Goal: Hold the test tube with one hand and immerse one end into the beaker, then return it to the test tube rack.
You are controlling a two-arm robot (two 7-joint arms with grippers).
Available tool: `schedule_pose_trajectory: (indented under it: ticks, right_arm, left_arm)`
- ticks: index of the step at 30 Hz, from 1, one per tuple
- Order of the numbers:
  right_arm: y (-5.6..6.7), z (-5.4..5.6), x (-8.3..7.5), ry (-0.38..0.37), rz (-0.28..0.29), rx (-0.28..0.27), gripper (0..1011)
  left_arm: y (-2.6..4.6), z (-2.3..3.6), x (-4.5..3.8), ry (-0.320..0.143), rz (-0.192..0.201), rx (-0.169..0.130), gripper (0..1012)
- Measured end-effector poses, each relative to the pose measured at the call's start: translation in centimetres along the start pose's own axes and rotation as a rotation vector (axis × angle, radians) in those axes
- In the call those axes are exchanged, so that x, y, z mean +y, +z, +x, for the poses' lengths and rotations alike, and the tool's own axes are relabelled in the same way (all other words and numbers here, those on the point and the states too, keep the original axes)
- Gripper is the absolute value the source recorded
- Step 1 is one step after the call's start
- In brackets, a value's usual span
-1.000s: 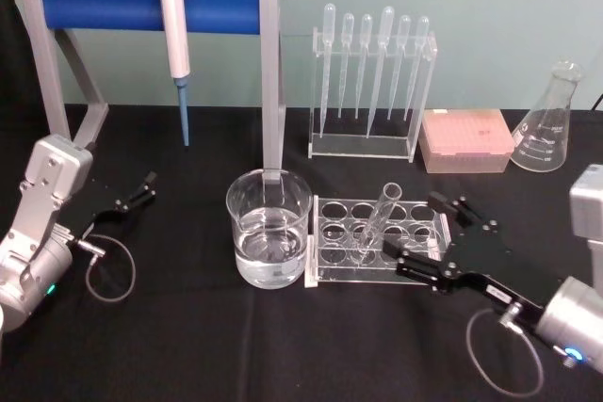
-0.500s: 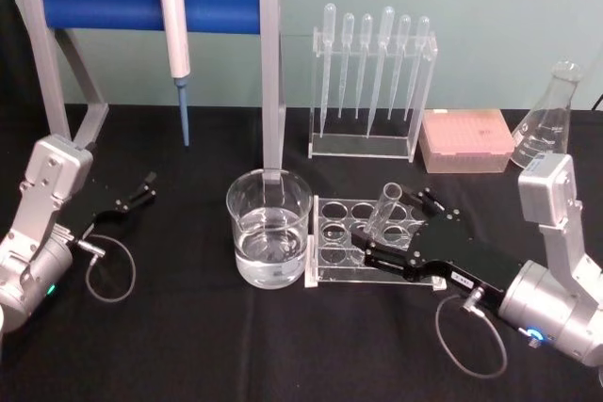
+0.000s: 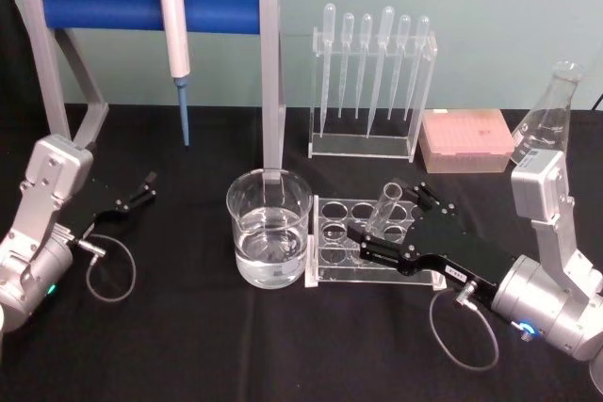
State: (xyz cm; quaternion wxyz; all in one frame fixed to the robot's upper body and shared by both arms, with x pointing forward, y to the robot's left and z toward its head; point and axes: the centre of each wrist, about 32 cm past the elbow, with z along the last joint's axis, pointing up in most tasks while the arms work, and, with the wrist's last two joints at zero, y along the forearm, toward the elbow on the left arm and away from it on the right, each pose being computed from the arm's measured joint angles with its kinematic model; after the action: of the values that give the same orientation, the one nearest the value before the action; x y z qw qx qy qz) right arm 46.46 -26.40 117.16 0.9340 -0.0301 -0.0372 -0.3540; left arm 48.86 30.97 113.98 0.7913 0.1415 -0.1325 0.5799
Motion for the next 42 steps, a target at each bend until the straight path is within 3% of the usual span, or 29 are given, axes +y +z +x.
schedule_pose_trajectory:
  ticks: [5,12,27,30,42]
  right_arm:
    - [0.03,-0.01,-0.02,0.001,0.0,0.0,969]
    - [0.03,-0.01,-0.05,0.001,0.0,-0.001,802]
    - [0.05,-0.03,-0.08,0.001,-0.001,0.0,282]
    - [0.07,-0.02,-0.08,0.0,0.0,0.0,241]
    - [0.29,0.18,-0.08,0.004,-0.006,-0.004,241]
  left_arm:
    - [0.0,0.0,0.0,0.0,0.0,0.0,1000]
    - [0.0,0.0,0.0,0.0,0.0,0.0,1000]
    - [0.0,0.0,0.0,0.0,0.0,0.0,1000]
    - [0.0,0.0,0.0,0.0,0.0,0.0,1000]
    - [0.0,0.0,0.0,0.0,0.0,0.0,1000]
